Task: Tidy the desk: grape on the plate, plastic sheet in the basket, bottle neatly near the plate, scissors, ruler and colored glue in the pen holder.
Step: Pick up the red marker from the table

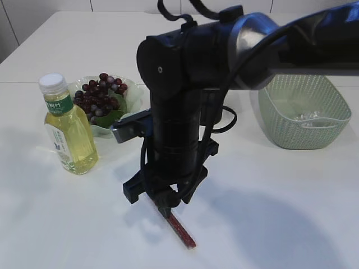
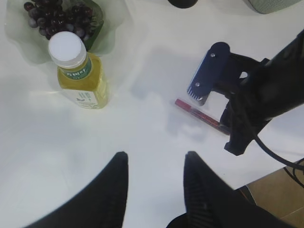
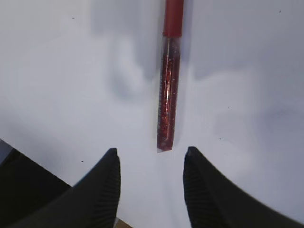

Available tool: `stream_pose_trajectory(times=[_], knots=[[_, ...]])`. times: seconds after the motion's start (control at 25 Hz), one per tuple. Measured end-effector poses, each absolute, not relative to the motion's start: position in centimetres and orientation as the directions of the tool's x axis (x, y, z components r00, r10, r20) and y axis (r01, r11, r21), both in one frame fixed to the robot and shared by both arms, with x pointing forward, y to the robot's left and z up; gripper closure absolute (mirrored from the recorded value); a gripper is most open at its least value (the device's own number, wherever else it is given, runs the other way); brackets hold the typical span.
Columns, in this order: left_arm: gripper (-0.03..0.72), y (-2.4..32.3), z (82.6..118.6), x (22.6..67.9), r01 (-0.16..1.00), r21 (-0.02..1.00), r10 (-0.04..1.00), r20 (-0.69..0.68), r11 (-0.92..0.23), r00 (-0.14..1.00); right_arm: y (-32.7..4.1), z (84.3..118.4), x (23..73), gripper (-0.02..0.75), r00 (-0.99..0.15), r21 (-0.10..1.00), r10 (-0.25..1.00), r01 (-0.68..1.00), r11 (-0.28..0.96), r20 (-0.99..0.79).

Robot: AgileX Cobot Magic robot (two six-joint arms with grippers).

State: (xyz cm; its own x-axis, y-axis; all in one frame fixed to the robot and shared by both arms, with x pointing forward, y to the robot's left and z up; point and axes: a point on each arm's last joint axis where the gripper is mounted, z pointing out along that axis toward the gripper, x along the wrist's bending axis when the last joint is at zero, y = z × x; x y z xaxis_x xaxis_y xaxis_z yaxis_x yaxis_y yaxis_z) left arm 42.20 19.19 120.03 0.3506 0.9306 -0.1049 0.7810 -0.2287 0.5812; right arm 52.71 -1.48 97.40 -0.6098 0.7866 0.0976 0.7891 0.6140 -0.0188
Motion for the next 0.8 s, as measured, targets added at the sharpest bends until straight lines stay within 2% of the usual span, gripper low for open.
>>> stream_pose_trajectory(times=[0.16,0.44,0.8], knots=[[0.399,19.2,120.0,42.2,0.781,0.581,0.931,-0.105,-0.229,0.351,-0.7,95.6,53.6,0.381,-0.608,-0.04,0.788,0.789,0.614,0.094],[0.399,19.2,120.0,42.2,0.781,0.581,0.931,-0.105,-0.229,0.351,0.8,94.5,55.2,0.381,-0.612,-0.017,0.786,0.788,0.615,0.087],[0.399,19.2,120.0,42.2,0.781,0.581,0.931,-0.105,-0.229,0.351,0.9,92.4,55.7,0.381,-0.618,-0.052,0.784,0.782,0.621,0.061]])
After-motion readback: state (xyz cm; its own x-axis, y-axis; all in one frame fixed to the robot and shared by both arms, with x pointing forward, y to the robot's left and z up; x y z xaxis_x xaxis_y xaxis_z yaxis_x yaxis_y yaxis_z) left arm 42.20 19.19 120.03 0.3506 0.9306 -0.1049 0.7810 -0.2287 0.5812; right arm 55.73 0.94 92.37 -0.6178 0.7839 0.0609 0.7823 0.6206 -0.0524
